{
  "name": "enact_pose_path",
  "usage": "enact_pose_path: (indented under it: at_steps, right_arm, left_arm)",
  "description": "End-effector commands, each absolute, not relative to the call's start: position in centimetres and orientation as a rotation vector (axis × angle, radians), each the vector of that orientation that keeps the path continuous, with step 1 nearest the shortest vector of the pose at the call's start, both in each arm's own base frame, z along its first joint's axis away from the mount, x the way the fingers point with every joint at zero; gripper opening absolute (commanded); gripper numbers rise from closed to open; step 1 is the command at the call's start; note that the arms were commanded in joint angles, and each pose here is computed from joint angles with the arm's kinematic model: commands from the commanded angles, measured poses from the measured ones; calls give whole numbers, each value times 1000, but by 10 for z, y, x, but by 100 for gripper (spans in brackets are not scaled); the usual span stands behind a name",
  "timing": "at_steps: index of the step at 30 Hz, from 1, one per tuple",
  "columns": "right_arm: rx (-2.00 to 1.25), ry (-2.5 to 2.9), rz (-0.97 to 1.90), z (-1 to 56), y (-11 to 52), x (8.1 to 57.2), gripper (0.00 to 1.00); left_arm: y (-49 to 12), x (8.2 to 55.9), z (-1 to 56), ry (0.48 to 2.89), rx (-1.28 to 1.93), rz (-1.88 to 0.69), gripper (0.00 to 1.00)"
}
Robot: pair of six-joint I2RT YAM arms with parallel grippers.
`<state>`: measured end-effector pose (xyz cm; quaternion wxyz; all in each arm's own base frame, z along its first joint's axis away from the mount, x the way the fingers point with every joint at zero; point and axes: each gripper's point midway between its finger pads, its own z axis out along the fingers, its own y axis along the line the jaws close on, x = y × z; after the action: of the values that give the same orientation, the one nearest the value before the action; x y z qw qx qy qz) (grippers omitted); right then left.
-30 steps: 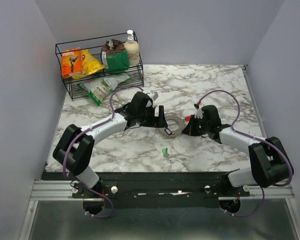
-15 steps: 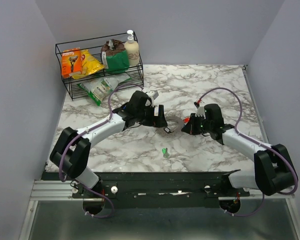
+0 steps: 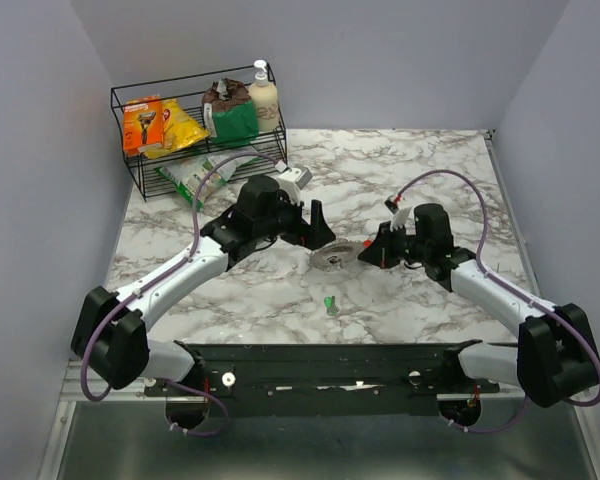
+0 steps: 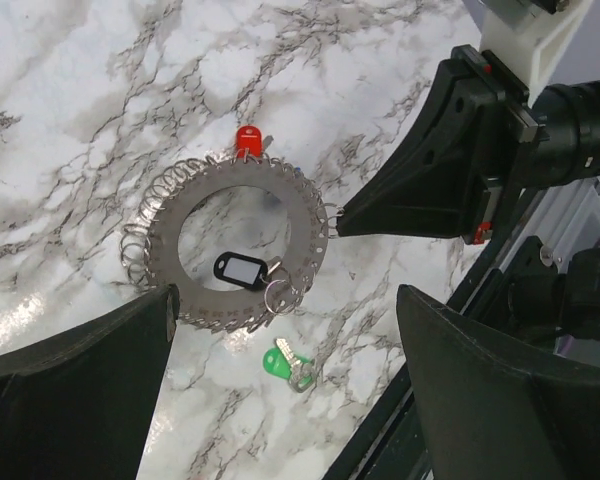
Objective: Put the keys on the keyring
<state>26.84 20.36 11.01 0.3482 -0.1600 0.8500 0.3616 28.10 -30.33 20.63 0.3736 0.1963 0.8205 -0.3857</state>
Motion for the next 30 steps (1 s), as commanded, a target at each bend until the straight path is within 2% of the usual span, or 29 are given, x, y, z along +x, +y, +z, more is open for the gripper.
enact_pose_path:
  at_steps: [1,13,17,30]
  right_arm:
    - [-490,2062,977,156,214,278,1]
    - [-659,1862,1017,226,222,267,1]
    - [-730,1775,1079,253,228,254,1]
    - [-892,1587,1274,318,239,212,1]
  left_arm:
    - [-307,272,231,2001,600,-1020,97]
    - [-301,253,280,1840,755,-1032,96]
    - [-305,234,301,1756,842,-1118,94]
    - [-317,188,348,1563,1034,-1391,66]
